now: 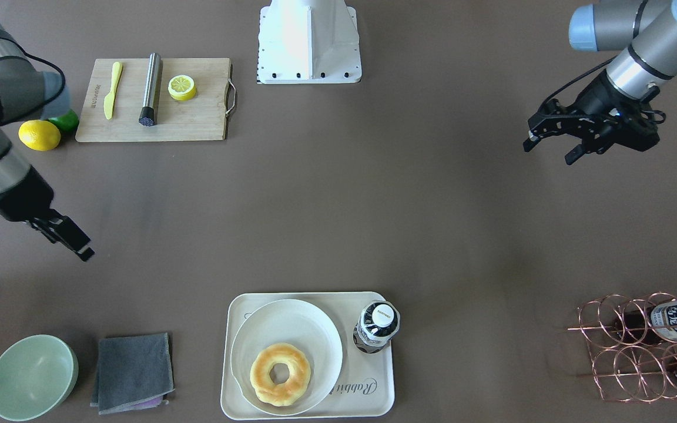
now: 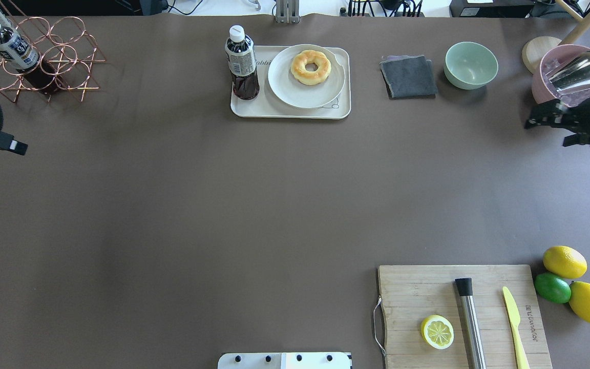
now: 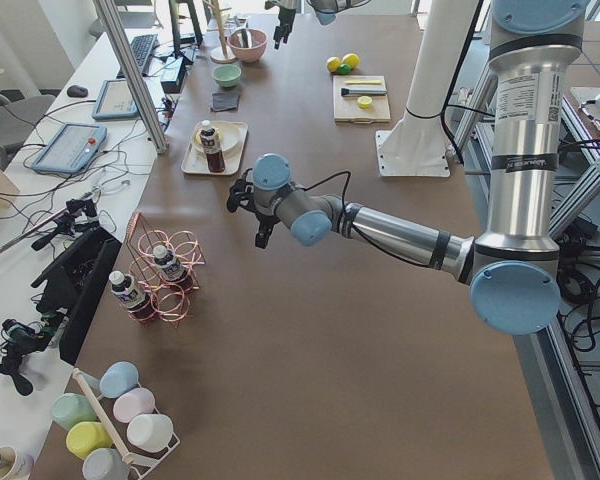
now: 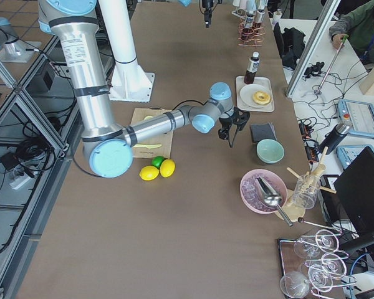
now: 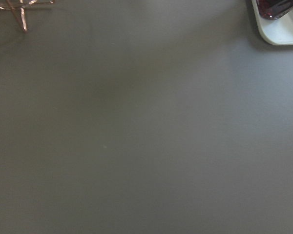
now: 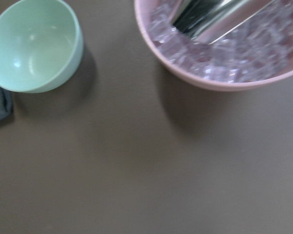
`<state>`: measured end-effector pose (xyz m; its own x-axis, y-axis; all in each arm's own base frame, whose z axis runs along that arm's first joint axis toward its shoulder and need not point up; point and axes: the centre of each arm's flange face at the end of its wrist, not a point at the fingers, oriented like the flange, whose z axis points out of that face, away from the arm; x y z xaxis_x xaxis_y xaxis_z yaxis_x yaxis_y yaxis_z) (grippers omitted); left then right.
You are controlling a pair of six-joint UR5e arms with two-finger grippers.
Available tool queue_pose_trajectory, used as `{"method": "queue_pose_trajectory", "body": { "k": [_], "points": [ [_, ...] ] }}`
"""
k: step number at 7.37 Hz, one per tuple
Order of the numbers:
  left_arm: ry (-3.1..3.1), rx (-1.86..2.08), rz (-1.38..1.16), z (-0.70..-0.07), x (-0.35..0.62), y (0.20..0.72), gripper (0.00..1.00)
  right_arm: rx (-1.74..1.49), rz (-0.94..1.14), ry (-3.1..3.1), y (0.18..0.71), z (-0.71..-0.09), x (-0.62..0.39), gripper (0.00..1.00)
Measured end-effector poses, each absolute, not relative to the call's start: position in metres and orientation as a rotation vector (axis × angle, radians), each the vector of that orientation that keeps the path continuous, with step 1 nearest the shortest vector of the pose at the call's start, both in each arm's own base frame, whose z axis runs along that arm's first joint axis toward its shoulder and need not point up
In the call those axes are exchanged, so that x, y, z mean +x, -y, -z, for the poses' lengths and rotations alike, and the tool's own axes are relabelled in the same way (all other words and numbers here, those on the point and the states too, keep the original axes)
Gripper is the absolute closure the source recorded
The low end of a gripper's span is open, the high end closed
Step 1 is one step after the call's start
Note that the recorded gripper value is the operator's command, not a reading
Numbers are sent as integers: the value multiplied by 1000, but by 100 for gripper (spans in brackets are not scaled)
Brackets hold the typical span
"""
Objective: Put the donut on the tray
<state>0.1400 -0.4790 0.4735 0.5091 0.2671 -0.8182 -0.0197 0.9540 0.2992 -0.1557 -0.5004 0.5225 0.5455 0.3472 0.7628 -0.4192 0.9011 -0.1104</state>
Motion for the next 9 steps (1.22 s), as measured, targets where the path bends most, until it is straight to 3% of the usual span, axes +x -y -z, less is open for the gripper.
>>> {"method": "queue_pose_trajectory", "body": {
  "k": [4, 9],
  "points": [
    [-887, 283, -280, -568, -3, 510, 1, 116, -135, 675, 455, -620, 48, 0],
    [-876, 133, -159, -628, -60, 496, 1, -31, -22, 597, 437, -653, 100, 0]
  ]
}}
